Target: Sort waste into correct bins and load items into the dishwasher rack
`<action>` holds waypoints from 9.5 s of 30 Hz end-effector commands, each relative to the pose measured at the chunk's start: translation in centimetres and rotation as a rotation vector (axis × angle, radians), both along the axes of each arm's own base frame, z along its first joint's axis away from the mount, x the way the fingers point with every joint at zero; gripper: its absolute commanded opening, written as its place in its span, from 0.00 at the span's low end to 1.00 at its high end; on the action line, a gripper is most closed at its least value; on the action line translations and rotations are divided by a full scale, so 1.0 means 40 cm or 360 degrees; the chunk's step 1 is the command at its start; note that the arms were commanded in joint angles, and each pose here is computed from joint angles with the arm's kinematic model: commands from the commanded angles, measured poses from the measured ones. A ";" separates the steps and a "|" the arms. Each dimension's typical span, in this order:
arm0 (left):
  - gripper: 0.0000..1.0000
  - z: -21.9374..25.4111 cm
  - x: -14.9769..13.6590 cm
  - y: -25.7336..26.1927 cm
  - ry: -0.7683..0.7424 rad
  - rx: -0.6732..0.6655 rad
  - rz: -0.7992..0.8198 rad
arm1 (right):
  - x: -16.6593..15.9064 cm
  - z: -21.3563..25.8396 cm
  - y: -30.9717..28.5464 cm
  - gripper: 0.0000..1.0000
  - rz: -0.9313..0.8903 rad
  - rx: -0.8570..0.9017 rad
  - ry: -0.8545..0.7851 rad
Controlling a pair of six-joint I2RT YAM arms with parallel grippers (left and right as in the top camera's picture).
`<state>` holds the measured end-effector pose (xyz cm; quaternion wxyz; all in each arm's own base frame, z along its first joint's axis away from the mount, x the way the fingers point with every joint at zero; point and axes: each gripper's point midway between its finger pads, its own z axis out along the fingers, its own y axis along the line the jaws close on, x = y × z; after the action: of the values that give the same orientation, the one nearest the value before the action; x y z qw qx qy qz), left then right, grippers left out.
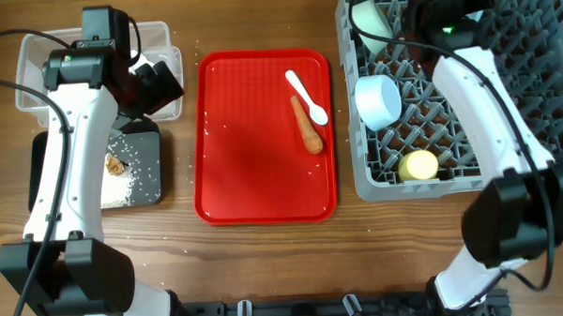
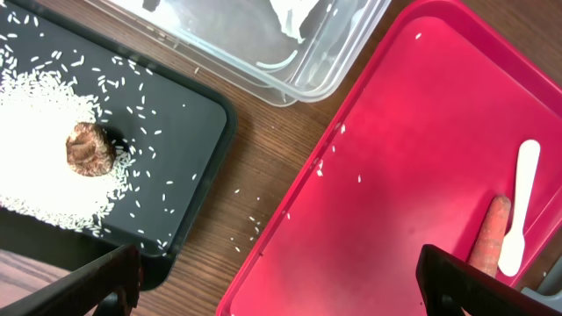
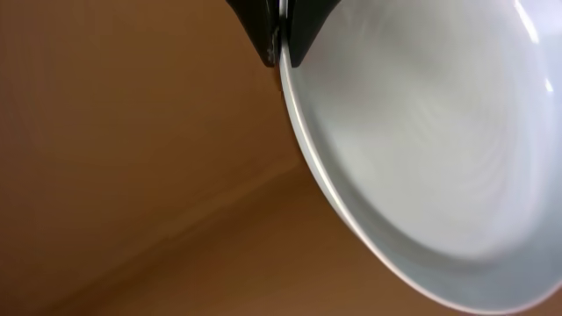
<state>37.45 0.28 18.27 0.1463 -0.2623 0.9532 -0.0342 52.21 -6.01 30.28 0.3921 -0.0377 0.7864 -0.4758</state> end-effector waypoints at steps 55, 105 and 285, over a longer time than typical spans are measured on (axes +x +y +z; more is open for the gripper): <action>0.96 -0.142 -0.015 -0.546 0.0022 -0.0128 -0.0242 | -0.437 0.047 0.021 1.00 0.0050 0.1804 -0.0033; 0.07 -0.306 -0.134 0.362 -0.0058 -0.0238 0.1731 | -0.456 0.024 0.031 1.00 0.0032 0.1824 0.0049; 1.00 -0.046 -0.319 -0.046 -0.1951 0.0070 -0.0255 | -0.692 -0.312 0.206 1.00 0.1204 0.1408 -0.0923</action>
<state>24.82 -1.69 17.06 0.6667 -0.1281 0.7120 -0.1796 24.62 1.88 17.59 0.7047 -0.0145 0.7066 0.0618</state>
